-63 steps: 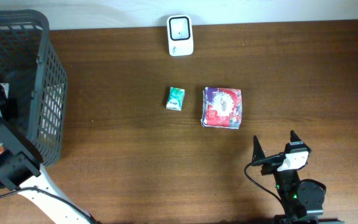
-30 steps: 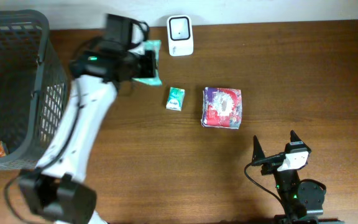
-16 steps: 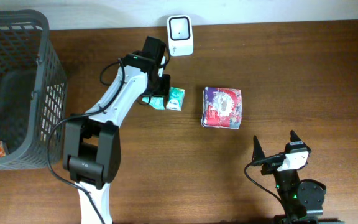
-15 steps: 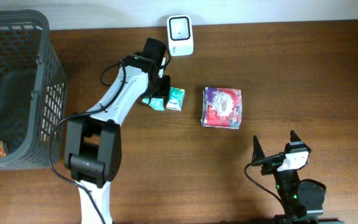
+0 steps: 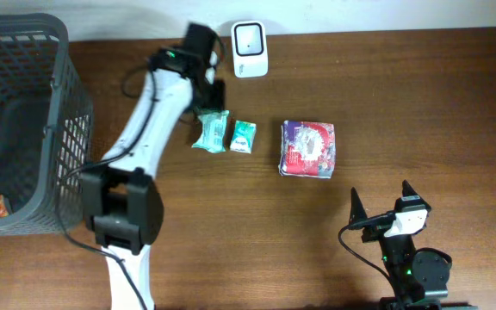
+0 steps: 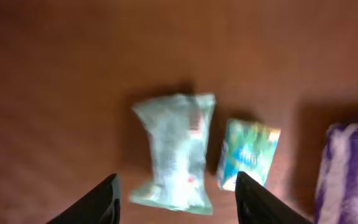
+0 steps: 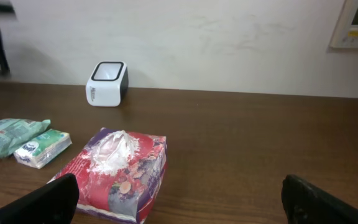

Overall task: Scan the item barcode
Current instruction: 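Place the light green pouch on the table left of the wipes, then reach the left gripper into the basket and grasp the orange Kleenex pack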

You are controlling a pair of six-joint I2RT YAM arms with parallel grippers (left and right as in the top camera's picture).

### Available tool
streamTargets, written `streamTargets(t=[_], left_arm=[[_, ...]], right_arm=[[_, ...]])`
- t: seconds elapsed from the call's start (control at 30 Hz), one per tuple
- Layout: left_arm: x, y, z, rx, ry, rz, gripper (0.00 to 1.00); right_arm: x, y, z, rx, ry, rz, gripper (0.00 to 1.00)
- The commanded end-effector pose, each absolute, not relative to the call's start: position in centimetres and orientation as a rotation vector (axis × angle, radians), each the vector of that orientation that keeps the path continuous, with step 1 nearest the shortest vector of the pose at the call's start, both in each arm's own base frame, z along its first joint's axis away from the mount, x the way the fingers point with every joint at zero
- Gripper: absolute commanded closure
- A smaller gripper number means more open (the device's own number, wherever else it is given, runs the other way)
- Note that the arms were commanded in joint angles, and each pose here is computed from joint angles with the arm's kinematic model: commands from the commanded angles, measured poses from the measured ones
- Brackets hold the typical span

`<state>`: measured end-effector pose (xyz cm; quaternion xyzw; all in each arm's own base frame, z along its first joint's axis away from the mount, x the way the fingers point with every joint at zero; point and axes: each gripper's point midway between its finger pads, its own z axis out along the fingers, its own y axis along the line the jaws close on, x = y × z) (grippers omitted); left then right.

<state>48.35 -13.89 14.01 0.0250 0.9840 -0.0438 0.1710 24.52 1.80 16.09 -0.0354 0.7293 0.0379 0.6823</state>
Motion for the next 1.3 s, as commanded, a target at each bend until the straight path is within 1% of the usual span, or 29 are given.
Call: streamTargets(t=[0.0, 0.1, 0.13, 0.2, 0.23, 0.27, 0.3, 0.37, 0.5, 0.57, 0.67, 0.7, 0.77, 0.8, 0.87, 1.0, 1.13, 1.27], left_arm=[[49.5, -8.7, 28.3, -0.068, 2.475, -0.044, 0.43], [48.4, -3.9, 36.0, -0.194, 2.283, 0.044, 0.41], [47.5, -1.4, 38.6, -0.260, 2.210, 0.107, 0.38], [45.7, 3.7, 42.3, -0.402, 2.083, 0.263, 0.34], [45.2, 5.1, 43.1, -0.441, 2.051, 0.305, 0.34], [44.0, 8.4, 44.5, -0.535, 1.984, 0.405, 0.23], [42.9, 11.2, 45.3, -0.616, 1.937, 0.492, 0.18], [41.0, 15.6, 45.5, -0.737, 1.898, 0.629, 0.18], [37.0, 23.3, 41.7, -0.929, 1.979, 0.798, 0.19], [34.7, 26.6, 38.0, -1.027, 2.064, 0.879, 0.20], [32.5, 28.9, 32.9, -1.108, 2.196, 0.947, 0.19], [31.5, 29.6, 30.2, -1.139, 2.263, 0.972, 0.19], [30.4, 30.3, 27.3, -1.172, 2.327, 0.994, 0.19], [29.9, 30.4, 25.2, -1.187, 2.372, 0.998, 0.22], [29.3, 30.0, 21.8, -1.186, 2.458, 0.994, 0.24], [29.6, 28.8, 16.8, -1.176, 2.548, 0.881, 0.28], [28.5, 28.5, 13.3, -1.189, 2.591, 0.887, 0.27], [26.9, 29.7, 11.8, -1.257, 2.584, 0.895, 0.28]], right_arm=[[24.5, 1.6, 15.8, -0.073, 1.639, 0.073, 0.01], [24.5, 1.6, 15.8, -0.073, 1.639, 0.073, 0.01], [24.5, 1.6, 15.8, -0.073, 1.639, 0.073, 0.01], [24.5, 1.6, 15.8, -0.073, 1.639, 0.073, 0.01], [24.5, 1.6, 15.8, -0.073, 1.639, 0.073, 0.01], [24.5, 1.6, 15.8, -0.073, 1.639, 0.073, 0.01], [24.5, 1.6, 15.8, -0.073, 1.639, 0.073, 0.01], [24.5, 1.6, 15.8, -0.073, 1.639, 0.073, 0.01], [24.5, 1.6, 15.8, -0.073, 1.639, 0.073, 0.01], [24.5, 1.6, 15.8, -0.073, 1.639, 0.073, 0.01], [24.5, 1.6, 15.8, -0.073, 1.639, 0.073, 0.01], [24.5, 1.6, 15.8, -0.073, 1.639, 0.073, 0.01], [24.5, 1.6, 15.8, -0.073, 1.639, 0.073, 0.01], [24.5, 1.6, 15.8, -0.073, 1.639, 0.073, 0.01], [24.5, 1.6, 15.8, -0.073, 1.639, 0.073, 0.01], [24.5, 1.6, 15.8, -0.073, 1.639, 0.073, 0.01], [24.5, 1.6, 15.8, -0.073, 1.639, 0.073, 0.02], [24.5, 1.6, 15.8, -0.073, 1.639, 0.073, 0.01]])
